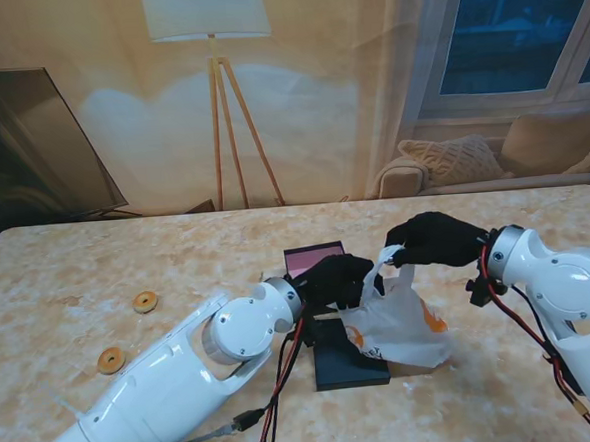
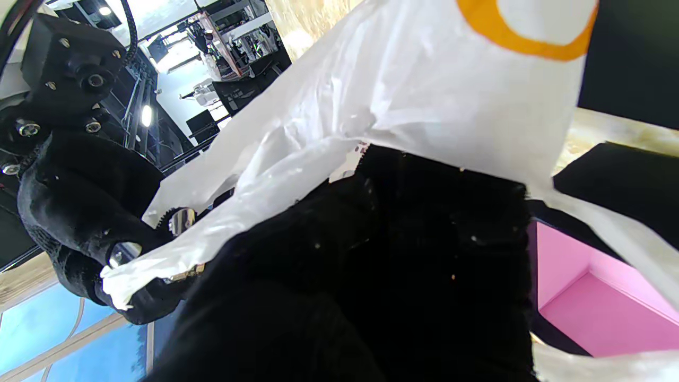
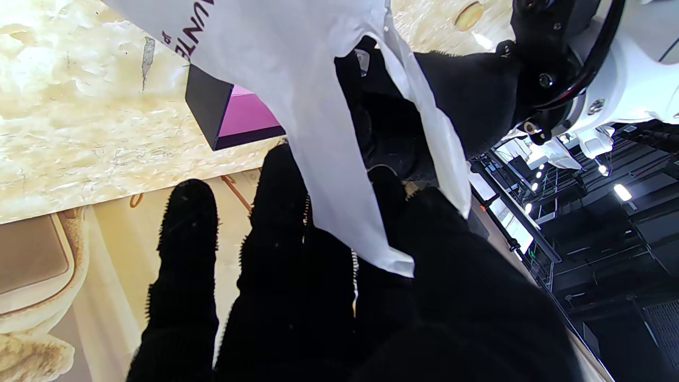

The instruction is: Pack mini donuts into a plastic bag, tie the opening and put the bag into the gift box

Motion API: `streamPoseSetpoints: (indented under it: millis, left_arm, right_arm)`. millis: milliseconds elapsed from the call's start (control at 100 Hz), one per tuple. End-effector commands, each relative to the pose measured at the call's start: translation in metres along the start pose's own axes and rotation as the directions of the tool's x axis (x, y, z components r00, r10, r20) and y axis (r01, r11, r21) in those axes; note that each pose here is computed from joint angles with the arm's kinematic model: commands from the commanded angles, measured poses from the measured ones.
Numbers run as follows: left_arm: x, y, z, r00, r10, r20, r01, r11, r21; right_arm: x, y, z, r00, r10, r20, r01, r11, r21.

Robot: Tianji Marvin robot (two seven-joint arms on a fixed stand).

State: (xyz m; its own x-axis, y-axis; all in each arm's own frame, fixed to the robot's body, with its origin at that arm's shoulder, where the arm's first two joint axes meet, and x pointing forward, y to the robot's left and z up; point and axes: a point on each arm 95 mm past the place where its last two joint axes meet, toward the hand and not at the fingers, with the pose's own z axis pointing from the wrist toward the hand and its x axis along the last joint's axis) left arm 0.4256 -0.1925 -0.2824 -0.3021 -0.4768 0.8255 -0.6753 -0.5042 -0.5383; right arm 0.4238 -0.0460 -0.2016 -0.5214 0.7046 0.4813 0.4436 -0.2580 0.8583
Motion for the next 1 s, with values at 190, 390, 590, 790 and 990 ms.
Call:
streamPoseSetpoints:
  millis: [190, 390, 590, 790, 990]
  left_arm:
    - [0.001, 0.007, 0.006, 1.0, -0.03, -0.006, 0.029, 0.991, -0.133]
    - [0.004, 0.016, 0.014, 0.999, -0.034, -0.034, 0.027, 0.984, -0.178]
    - [0.011, 0.023, 0.019, 0.997, 0.014, -0.074, -0.023, 0.992, -0.122]
    - [0.013, 0.026, 0.019, 0.997, -0.018, -0.08, 0.006, 0.989, -0.151]
    - [0.011, 0.027, 0.019, 0.997, -0.05, -0.067, 0.031, 0.967, -0.254]
  right_arm:
    - [0.001, -0.004, 0.002, 1.0, 0.005, -0.015, -0.004, 1.0, 0.01]
    - [0.002, -0.004, 0.005, 1.0, 0.013, -0.02, -0.013, 1.0, 0.004]
    - [0.006, -0.003, 0.006, 0.999, 0.03, -0.034, -0.031, 0.999, -0.017]
    - [0.009, -0.002, 0.007, 0.998, 0.04, -0.055, -0.041, 0.999, -0.021]
    - [0.012, -0.001, 0.007, 0.997, 0.031, -0.07, -0.033, 0.999, -0.02]
